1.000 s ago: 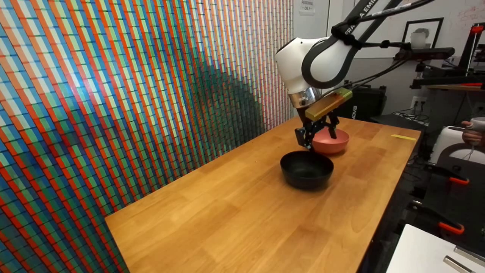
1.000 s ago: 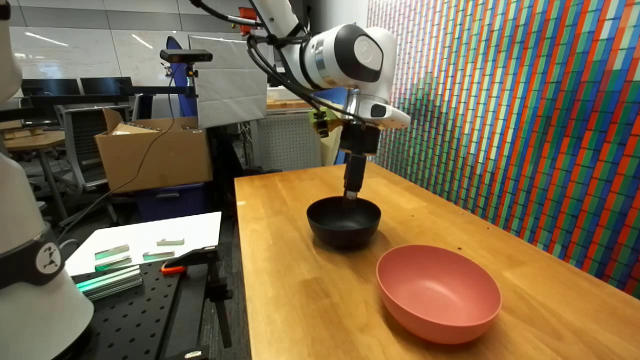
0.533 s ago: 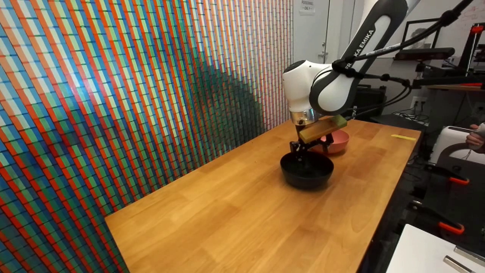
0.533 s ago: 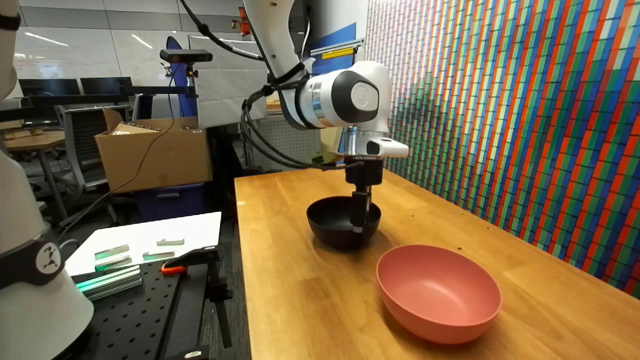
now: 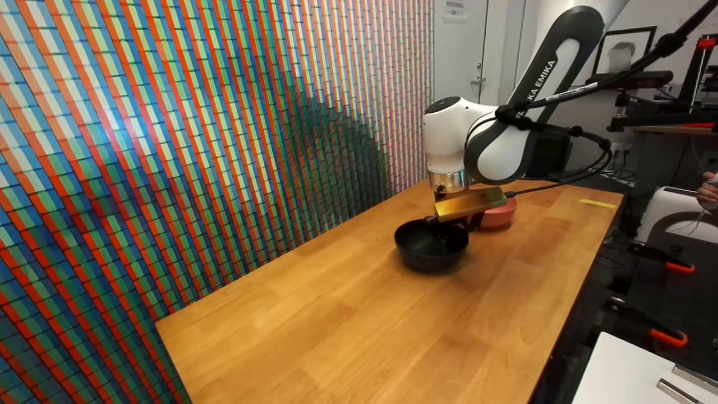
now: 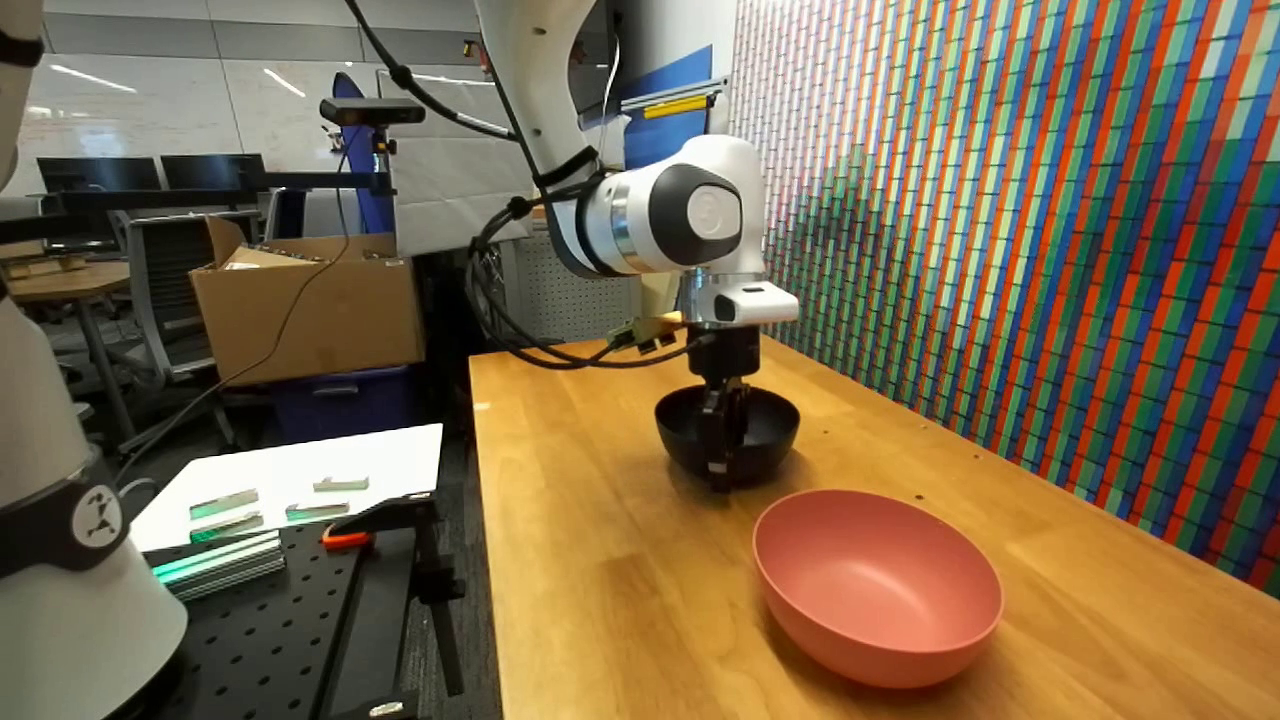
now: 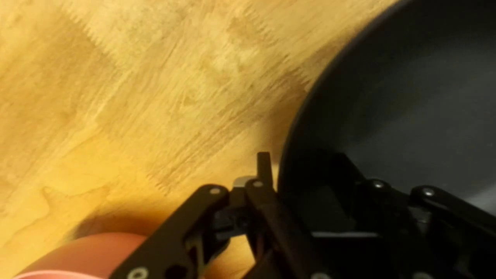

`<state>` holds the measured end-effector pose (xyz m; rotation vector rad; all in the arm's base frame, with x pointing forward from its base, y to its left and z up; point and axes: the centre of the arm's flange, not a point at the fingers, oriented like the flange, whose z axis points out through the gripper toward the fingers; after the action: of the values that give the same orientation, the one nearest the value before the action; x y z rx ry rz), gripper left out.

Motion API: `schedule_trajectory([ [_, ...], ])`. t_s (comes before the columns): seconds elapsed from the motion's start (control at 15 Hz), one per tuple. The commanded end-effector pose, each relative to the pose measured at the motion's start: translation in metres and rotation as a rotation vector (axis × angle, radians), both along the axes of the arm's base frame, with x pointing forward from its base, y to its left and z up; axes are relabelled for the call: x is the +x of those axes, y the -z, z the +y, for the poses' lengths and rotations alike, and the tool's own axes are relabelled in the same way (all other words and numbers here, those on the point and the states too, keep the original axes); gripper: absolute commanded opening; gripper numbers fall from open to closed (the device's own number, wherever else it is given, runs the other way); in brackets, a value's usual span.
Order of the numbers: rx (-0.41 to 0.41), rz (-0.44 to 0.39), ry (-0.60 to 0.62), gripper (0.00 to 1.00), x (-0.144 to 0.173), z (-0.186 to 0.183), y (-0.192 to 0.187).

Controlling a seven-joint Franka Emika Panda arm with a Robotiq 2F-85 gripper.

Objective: Put the black bowl in the peach bowl

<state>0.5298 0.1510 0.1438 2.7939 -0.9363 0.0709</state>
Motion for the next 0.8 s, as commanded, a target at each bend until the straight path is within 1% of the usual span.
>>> schedule_trajectory([
  [0.0, -0.011, -0.043, 0.047, 0.12, -0.007, -0.004, -0.011],
  [0.07, -0.012, -0.044, 0.053, 0.06, -0.007, -0.004, -0.013],
  [0.13, -0.013, -0.05, 0.06, 0.02, -0.007, -0.005, -0.015],
  [0.27, -0.005, -0.058, 0.069, 0.07, -0.006, -0.004, -0.025],
  [0.47, 0.017, -0.068, 0.084, 0.06, -0.003, -0.004, -0.043],
  [0.67, 0.032, -0.099, 0.107, 0.05, 0.0, -0.008, -0.064],
  [0.73, 0.034, -0.113, 0.114, 0.03, 0.001, -0.011, -0.072],
])
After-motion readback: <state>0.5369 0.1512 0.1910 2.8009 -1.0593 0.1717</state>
